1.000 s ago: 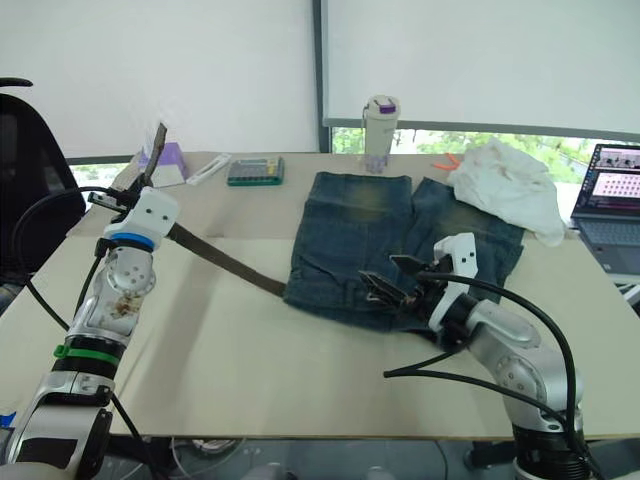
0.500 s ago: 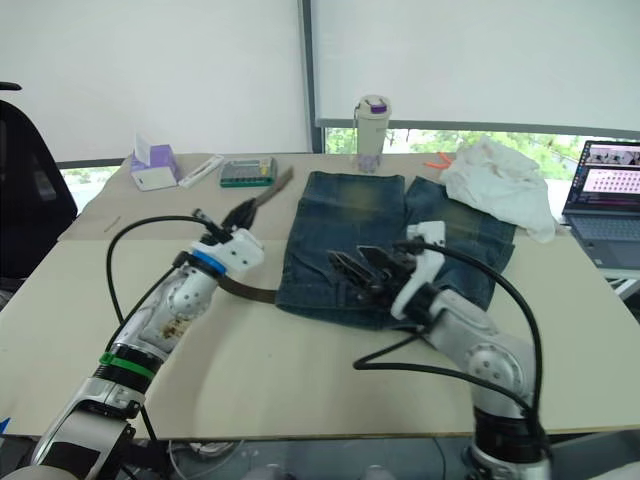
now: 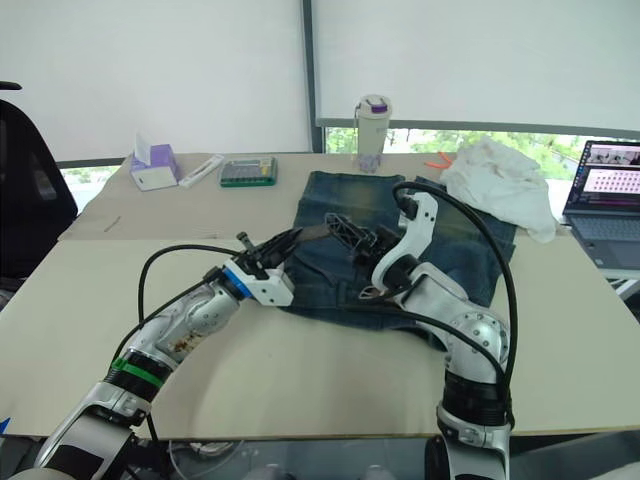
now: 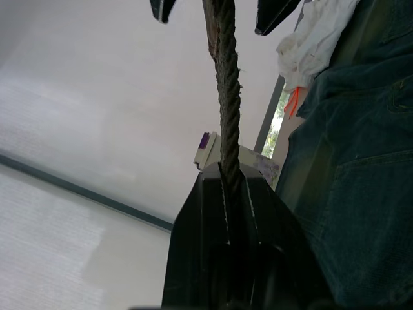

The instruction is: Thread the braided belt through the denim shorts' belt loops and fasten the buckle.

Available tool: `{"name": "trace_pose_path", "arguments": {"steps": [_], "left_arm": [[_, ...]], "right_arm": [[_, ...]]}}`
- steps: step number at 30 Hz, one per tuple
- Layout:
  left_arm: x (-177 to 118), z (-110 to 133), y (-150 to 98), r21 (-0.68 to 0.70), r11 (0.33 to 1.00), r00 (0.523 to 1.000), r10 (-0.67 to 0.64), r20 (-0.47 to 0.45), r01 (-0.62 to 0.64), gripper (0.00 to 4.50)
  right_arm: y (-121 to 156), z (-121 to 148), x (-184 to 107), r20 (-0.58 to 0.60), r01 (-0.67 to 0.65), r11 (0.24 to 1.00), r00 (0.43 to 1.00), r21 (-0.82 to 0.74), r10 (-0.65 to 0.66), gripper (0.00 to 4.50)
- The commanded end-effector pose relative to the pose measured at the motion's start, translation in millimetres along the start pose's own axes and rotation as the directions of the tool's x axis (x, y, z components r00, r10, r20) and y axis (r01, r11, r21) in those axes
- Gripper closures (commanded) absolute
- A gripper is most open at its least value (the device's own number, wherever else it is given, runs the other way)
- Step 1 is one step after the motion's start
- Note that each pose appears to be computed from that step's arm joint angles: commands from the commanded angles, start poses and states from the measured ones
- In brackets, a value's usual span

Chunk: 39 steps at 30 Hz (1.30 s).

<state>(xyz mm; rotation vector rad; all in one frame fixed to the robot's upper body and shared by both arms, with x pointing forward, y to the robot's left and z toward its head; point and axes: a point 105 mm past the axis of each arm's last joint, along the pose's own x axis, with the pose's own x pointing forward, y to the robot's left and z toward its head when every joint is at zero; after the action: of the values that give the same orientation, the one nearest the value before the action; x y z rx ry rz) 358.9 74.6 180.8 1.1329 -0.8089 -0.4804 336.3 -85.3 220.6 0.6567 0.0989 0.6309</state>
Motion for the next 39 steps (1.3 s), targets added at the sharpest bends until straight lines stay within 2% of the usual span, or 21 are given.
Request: {"name": "trace_pose_path", "arguments": {"steps": [1,5,6,9,11,14,17,19,20,23,25,26,30,31,33,35,39], "left_arm": [[2,5,10,0.024,0.999,0.999,0.022,0.035,-0.023,4.5],[2,4,8,-0.021,1.0,1.0,-0.004,0.027,0.005,4.5],[2,3,9,-0.033,0.999,1.0,-0.007,0.024,0.008,3.76],[3,6,24,-0.082,0.994,0.997,0.073,0.032,-0.07,2.81],[4,8,32,-0.188,0.977,0.994,0.106,0.024,-0.1,2.16],[7,11,47,-0.405,0.906,0.99,0.139,0.006,-0.125,1.13],[7,18,48,-0.528,0.846,0.994,0.102,0.028,-0.072,0.11],[5,21,40,-0.629,0.776,0.997,0.078,0.024,-0.046,0.11],[4,30,30,-0.674,0.739,0.997,0.039,0.06,0.012,0.11],[2,50,15,-0.819,0.566,0.993,-0.003,0.116,0.098,0.11],[2,56,13,-0.871,0.477,0.991,-0.011,0.13,0.119,0.11],[3,61,11,-0.908,0.394,0.989,-0.02,0.145,0.141,0.11],[-2,72,2,-0.983,-0.049,0.983,-0.041,0.178,0.176,0.11],[-3,70,1,-0.979,-0.129,0.985,-0.045,0.166,0.159,0.11],[-5,55,-3,-0.938,-0.342,0.997,-0.045,0.069,0.05,0.11],[-5,45,0,-0.906,-0.422,1.0,-0.02,0.017,0.007,0.11],[-1,31,21,-0.816,-0.578,0.994,0.098,-0.048,0.018,0.11]], "right_arm": [[10,9,-2,0.034,-0.04,0.999,0.999,-0.002,0.041,2.78],[9,7,-2,0.033,-0.033,0.999,0.999,0.007,0.032,4.2],[8,7,-2,0.033,-0.031,0.999,0.999,0.008,0.031,4.49],[5,10,-1,0.058,-0.009,1.0,0.998,0.019,0.008,4.5],[0,12,0,0.075,0.016,1.0,0.997,0.025,-0.018,4.5],[-7,17,0,0.099,0.049,0.998,0.994,0.04,-0.052,4.5],[-15,22,0,0.13,0.08,0.995,0.988,0.063,-0.088,4.5],[-19,24,1,0.149,0.1,0.992,0.983,0.079,-0.111,4.5],[-23,24,2,0.16,0.12,0.989,0.978,0.086,-0.133,4.5],[-27,25,6,0.191,0.143,0.983,0.968,0.116,-0.164,4.5],[-26,26,8,0.212,0.142,0.98,0.962,0.141,-0.17,4.5],[-25,26,10,0.219,0.135,0.979,0.962,0.15,-0.166,4.5],[-15,25,13,0.228,0.081,0.983,0.967,0.162,-0.118,4.5],[-13,25,13,0.228,0.068,0.985,0.968,0.16,-0.104,4.5],[-7,24,12,0.225,0.032,0.987,0.972,0.155,-0.066,4.5],[-3,21,10,0.209,-0.001,0.989,0.977,0.148,-0.031,4.5],[2,13,7,0.164,-0.038,0.991,0.986,0.128,0.017,4.5]]}}
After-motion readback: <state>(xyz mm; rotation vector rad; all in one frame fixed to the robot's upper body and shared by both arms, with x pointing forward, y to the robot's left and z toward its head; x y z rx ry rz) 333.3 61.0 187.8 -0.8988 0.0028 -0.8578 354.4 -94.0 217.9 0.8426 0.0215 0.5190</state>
